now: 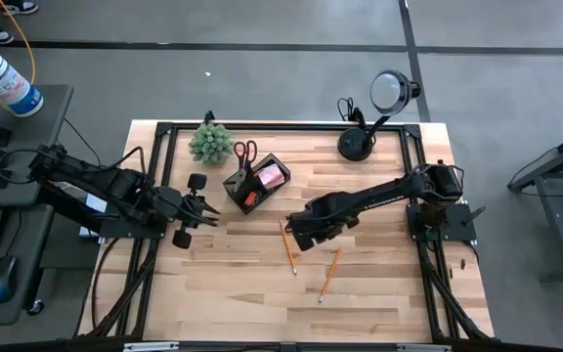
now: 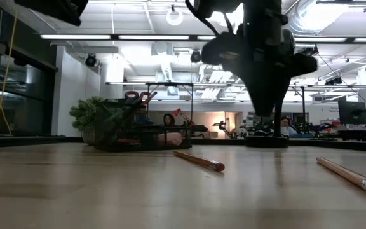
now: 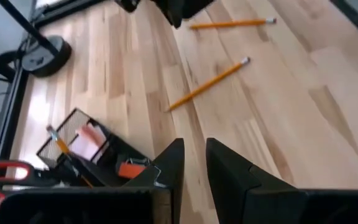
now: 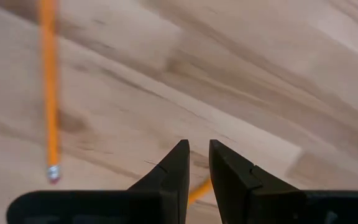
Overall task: Pick and place office supplies into organizer
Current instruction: Put the right orange pencil into the black desk organizer
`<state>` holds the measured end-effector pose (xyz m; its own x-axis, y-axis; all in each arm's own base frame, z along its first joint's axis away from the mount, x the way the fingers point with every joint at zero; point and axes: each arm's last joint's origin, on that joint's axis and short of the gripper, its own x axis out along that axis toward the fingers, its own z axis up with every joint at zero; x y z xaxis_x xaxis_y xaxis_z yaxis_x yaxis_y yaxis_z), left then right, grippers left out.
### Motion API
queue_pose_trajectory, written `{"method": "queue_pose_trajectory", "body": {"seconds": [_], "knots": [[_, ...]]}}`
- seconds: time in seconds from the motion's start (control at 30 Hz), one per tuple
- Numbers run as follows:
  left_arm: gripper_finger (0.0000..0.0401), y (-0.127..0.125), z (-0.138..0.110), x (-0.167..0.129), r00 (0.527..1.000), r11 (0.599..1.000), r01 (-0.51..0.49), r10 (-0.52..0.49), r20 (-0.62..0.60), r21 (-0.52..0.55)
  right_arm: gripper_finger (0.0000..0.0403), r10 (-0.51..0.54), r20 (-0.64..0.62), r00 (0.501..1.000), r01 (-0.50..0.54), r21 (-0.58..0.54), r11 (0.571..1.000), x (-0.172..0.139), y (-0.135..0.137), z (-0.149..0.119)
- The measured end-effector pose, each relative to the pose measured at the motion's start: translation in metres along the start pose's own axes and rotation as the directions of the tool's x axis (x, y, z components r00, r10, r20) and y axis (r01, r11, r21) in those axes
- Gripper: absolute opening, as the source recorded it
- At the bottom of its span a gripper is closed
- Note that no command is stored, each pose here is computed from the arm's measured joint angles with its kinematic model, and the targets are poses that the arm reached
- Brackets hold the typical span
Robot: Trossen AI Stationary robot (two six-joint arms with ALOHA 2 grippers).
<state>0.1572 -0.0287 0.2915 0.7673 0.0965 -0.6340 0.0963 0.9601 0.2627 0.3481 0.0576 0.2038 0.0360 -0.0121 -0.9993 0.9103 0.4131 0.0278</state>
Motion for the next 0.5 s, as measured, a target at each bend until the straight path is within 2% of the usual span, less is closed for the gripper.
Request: {"method": "queue_pose_trajectory", "body": {"seconds": [0.17, 0.4, 0.5], "knots": [[0.0056, 0.0, 0.002, 0.002, 1.0, 1.0, -0.003, 0.003, 0.015, 0.003, 0.0055, -0.093, -0.011, 0.996, 0.094, 0.086, 0.992, 0.003, -0.008, -0.011], [0.0056, 0.0, 0.002, 0.002, 1.0, 1.0, -0.01, 0.01, 0.012, 0.007, 0.0052, -0.182, -0.106, 0.978, 0.2, 0.19, 0.961, 0.029, -0.021, -0.041], [0.0055, 0.0, 0.002, 0.003, 1.0, 1.0, -0.01, 0.01, 0.009, 0.008, 0.0047, -0.165, -0.126, 0.978, 0.192, 0.245, 0.95, 0.035, -0.021, -0.053]]}}
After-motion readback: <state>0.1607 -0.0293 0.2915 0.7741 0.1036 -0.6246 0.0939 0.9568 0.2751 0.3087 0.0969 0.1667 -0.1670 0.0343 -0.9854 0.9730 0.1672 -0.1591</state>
